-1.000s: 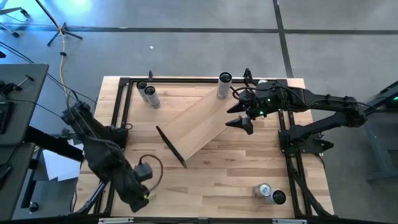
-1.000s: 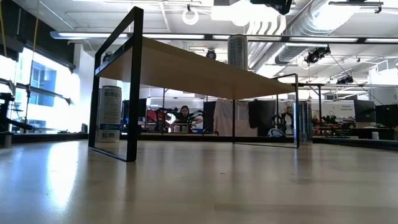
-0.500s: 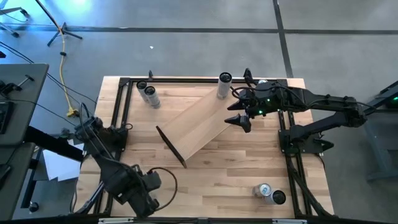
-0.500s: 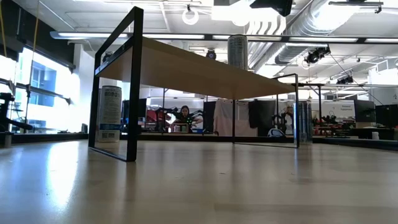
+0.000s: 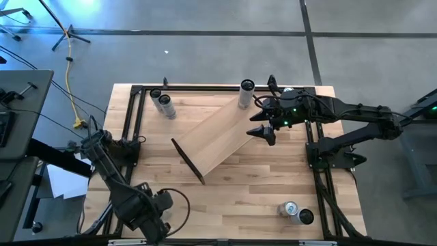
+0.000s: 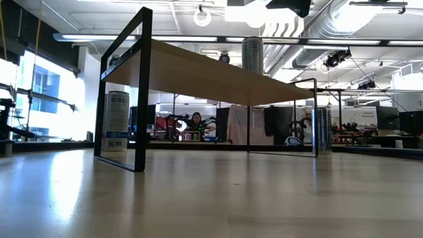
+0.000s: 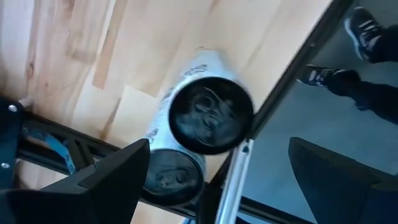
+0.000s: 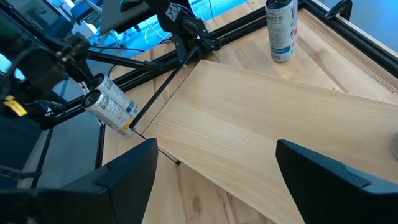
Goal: Place canned beverage on shelf
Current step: Put the white-yellow soda can on the shelf and align it with the other white-yellow soda can
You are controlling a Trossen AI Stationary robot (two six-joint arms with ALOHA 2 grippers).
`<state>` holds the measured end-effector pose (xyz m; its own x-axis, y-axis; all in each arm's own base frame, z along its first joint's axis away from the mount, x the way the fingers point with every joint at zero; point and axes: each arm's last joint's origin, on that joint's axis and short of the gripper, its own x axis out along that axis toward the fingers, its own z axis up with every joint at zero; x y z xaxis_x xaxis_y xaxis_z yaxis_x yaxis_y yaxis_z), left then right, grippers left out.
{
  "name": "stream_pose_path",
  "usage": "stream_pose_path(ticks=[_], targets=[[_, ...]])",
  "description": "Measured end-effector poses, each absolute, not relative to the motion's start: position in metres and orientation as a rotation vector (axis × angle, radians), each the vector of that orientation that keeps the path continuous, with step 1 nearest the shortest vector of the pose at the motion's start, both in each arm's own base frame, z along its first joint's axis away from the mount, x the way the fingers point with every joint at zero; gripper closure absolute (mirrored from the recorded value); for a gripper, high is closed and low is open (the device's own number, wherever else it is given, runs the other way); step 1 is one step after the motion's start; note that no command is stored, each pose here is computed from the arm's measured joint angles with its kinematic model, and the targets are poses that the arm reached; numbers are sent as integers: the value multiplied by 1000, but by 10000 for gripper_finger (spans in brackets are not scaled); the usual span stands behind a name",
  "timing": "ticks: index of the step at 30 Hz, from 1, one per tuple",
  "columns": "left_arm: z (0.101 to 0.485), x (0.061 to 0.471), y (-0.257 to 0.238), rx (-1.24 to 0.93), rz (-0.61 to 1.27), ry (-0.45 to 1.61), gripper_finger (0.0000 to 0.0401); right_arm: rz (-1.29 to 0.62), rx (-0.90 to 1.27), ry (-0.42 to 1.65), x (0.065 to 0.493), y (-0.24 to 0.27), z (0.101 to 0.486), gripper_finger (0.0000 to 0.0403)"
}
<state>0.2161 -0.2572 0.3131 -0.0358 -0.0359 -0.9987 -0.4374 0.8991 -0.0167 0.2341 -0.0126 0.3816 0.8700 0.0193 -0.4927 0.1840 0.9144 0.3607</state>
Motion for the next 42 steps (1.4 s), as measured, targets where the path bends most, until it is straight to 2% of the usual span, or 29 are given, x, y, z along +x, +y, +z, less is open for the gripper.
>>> stream_pose_path(ticks=[5, 11, 16, 35, 42], targets=[[297, 219, -261, -372, 272, 1600, 48, -88, 412, 511, 234, -13, 382, 91], [288, 216, -254, -299, 336, 1632, 48, -91, 412, 521, 238, -13, 379, 91], [280, 216, -254, -268, 306, 1643, 48, -94, 413, 544, 246, -13, 374, 91], [280, 219, -256, -257, 266, 1611, 49, -71, 419, 552, 255, -13, 369, 91], [279, 221, -258, -291, 254, 1602, 92, -52, 424, 545, 253, -13, 371, 91]])
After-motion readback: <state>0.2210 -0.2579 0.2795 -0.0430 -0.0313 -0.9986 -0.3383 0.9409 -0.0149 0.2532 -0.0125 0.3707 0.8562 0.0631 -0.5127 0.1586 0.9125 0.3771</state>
